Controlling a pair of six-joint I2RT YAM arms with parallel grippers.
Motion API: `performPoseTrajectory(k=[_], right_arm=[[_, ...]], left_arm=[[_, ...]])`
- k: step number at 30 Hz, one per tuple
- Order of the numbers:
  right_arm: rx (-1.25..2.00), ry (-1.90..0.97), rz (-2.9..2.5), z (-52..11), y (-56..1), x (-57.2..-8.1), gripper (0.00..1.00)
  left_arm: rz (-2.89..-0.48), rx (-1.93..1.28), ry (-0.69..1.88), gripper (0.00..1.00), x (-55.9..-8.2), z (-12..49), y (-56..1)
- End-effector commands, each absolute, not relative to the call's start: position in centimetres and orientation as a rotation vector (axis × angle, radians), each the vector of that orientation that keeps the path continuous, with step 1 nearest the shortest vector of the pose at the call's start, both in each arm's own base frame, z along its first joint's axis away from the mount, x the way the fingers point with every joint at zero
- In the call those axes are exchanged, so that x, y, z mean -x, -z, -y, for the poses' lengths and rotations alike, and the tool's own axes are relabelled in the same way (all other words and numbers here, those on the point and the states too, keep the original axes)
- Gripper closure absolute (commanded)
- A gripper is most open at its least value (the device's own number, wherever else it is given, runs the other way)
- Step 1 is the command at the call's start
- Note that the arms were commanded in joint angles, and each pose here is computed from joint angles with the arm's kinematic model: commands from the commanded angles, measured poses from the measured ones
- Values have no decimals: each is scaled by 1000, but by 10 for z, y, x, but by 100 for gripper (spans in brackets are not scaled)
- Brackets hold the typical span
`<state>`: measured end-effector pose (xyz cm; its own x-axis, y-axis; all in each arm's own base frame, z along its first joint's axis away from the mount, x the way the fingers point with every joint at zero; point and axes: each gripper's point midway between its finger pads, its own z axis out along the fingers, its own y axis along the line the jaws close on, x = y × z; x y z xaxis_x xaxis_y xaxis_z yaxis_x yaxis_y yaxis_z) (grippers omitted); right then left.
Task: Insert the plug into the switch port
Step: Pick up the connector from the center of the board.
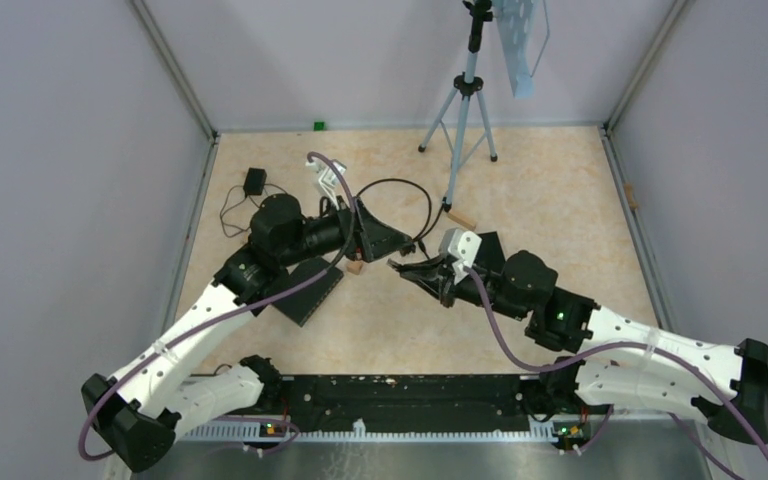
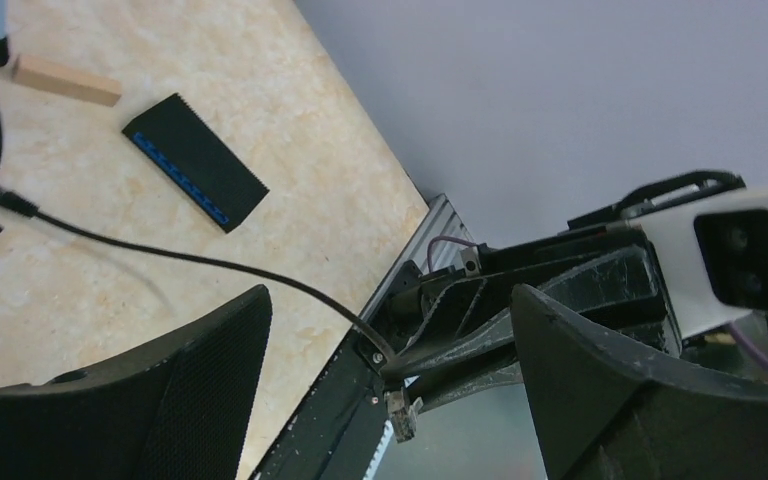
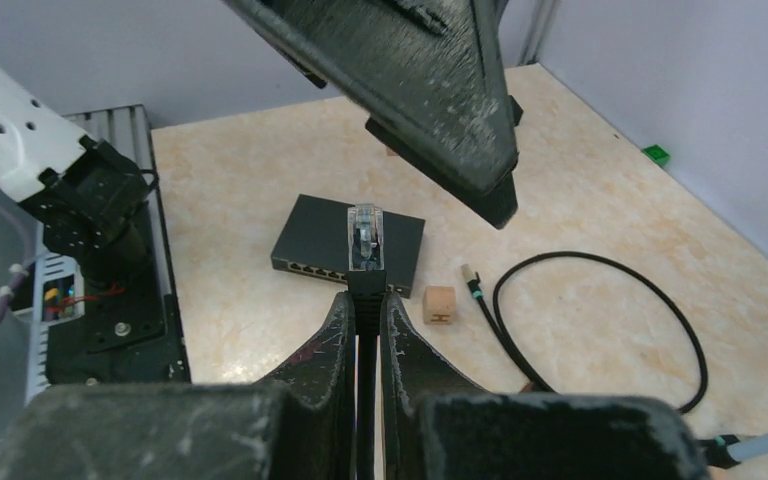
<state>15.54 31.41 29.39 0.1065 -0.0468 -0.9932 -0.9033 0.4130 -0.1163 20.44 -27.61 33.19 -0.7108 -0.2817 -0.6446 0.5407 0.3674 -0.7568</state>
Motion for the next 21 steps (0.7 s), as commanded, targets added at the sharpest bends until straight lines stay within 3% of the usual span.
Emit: performPoseTrajectory(k=[1, 10, 21], right_arm=[[935, -981, -1220, -317, -336, -134, 100], [905, -1070, -1212, -315, -346, -128, 100], [803, -1066, -1222, -304, -353, -140, 100]], left_arm=[[-1658, -431, 1456, 7, -193, 289, -363], [-1484, -647, 1573, 13, -153, 296, -374], [-1480, -746, 1598, 20, -136, 296, -370]])
